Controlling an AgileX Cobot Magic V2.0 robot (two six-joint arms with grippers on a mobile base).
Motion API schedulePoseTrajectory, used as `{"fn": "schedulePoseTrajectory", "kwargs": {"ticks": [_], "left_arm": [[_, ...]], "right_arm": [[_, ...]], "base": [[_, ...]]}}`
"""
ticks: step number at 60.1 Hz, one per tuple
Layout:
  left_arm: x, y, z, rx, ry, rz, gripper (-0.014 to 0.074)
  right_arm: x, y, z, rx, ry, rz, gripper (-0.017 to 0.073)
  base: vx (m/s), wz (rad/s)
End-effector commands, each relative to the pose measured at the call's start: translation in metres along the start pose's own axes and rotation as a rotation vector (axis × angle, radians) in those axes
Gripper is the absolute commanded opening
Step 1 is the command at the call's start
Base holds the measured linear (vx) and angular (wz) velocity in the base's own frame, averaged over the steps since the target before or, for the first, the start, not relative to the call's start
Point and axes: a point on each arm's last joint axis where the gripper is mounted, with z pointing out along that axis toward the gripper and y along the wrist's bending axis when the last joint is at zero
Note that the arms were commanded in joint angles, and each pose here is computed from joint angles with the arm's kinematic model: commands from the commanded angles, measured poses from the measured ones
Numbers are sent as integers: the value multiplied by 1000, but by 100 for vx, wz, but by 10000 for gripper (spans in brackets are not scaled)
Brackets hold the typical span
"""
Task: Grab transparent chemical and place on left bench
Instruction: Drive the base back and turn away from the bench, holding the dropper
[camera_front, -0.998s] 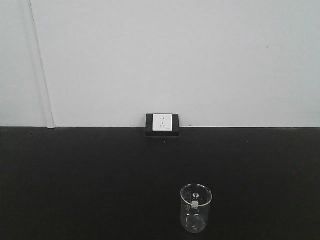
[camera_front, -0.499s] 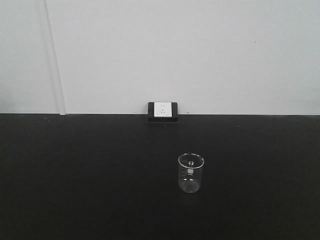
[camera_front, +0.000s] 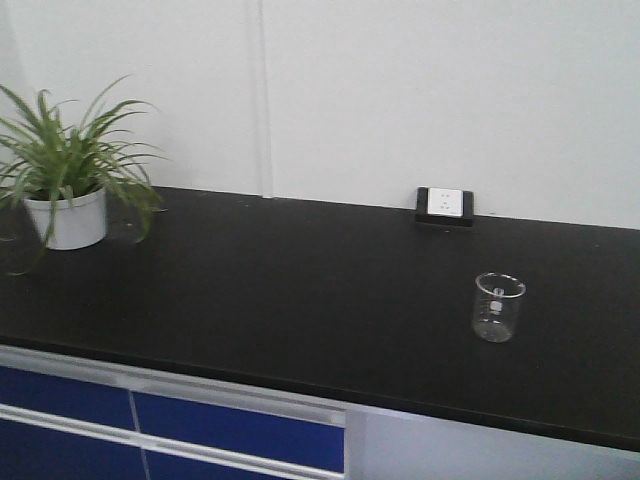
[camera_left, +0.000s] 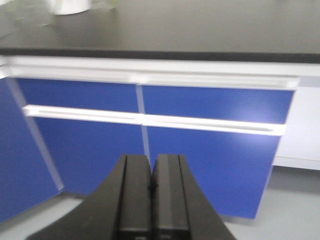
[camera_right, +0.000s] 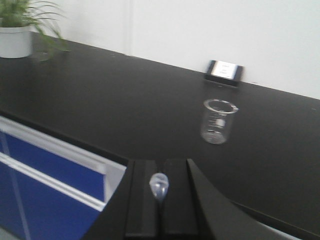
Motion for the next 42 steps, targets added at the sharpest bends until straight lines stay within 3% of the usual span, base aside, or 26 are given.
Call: {"fn": "schedulePoseTrajectory", "kwargs": {"ticks": [1,42], "left_arm": [[-3,0,-1,-2,-81,-9,-3],[-3,0,-1,-2,-81,-9,-3]], "right_arm": [[-17,0,-2,-8,-104,-19,-1],[-17,0,-2,-8,-104,-19,-1]], "base": [[-31,55],[-26,47]]}}
